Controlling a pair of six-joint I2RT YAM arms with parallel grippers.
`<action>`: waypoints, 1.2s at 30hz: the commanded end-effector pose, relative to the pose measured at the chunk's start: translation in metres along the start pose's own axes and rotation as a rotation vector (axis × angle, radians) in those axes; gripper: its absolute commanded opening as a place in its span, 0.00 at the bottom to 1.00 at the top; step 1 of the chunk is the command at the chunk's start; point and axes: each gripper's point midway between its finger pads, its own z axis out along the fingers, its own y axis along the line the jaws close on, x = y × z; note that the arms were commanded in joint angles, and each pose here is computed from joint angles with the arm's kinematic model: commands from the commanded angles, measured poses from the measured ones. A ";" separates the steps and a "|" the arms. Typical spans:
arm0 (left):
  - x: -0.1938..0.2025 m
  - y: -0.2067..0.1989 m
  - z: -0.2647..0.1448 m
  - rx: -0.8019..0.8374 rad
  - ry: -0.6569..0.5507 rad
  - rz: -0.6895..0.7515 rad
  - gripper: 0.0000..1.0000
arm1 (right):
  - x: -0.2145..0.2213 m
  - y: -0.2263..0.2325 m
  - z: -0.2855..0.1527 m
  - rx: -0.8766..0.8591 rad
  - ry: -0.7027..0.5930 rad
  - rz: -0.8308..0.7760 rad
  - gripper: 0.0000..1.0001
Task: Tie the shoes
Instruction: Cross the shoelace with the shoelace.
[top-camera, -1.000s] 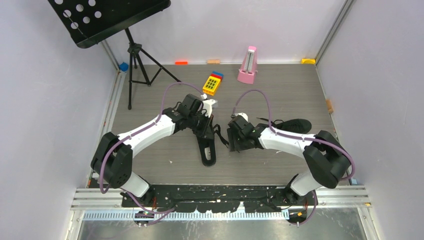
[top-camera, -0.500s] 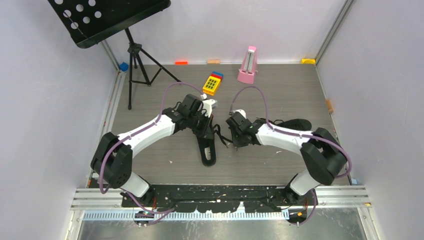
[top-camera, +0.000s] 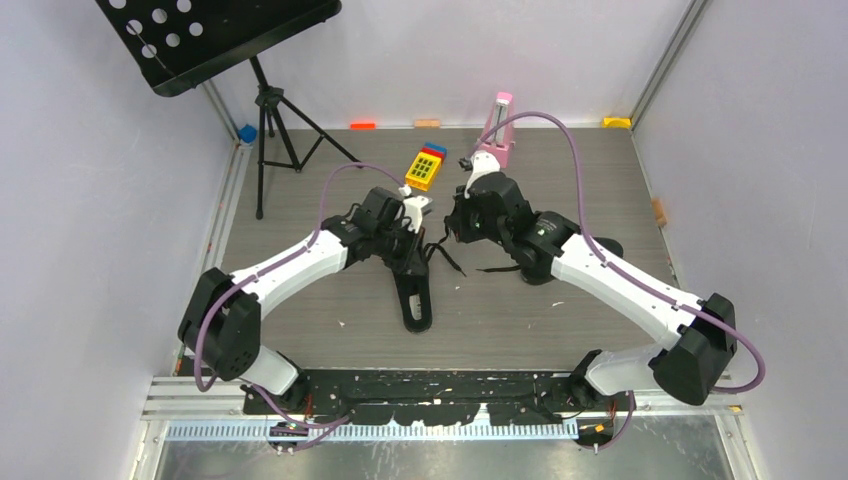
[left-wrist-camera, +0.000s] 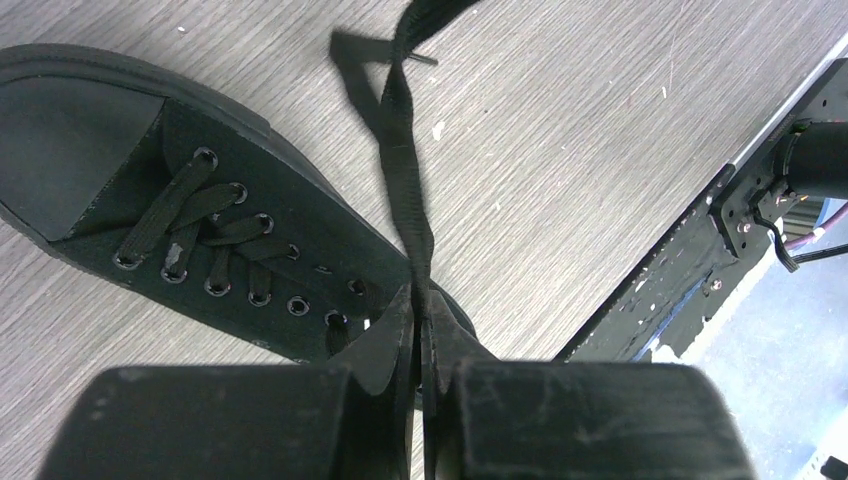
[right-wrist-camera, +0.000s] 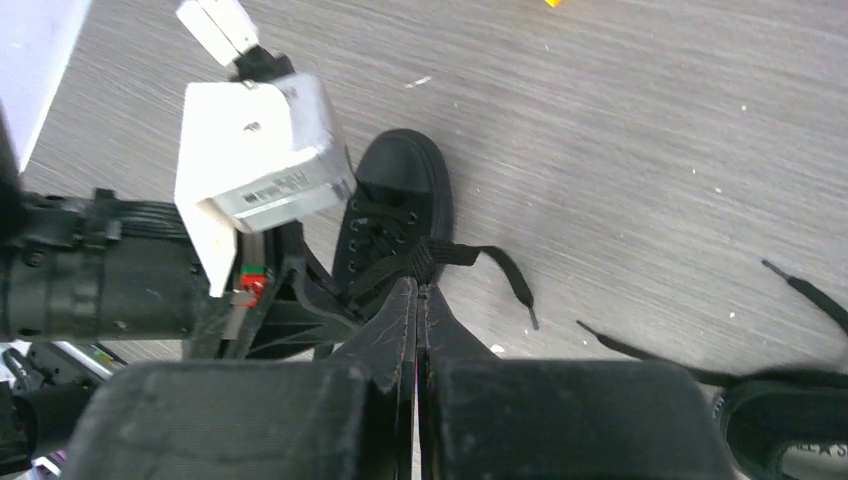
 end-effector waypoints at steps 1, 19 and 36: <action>-0.011 -0.001 -0.009 -0.010 -0.057 0.018 0.04 | -0.043 0.017 -0.006 -0.058 -0.101 -0.003 0.00; -0.016 0.006 -0.008 -0.035 -0.131 0.015 0.34 | -0.066 0.010 -0.011 -0.177 -0.218 0.257 0.00; -0.019 0.033 -0.020 -0.008 -0.235 -0.161 0.49 | -0.062 0.028 0.014 -0.311 -0.085 0.311 0.00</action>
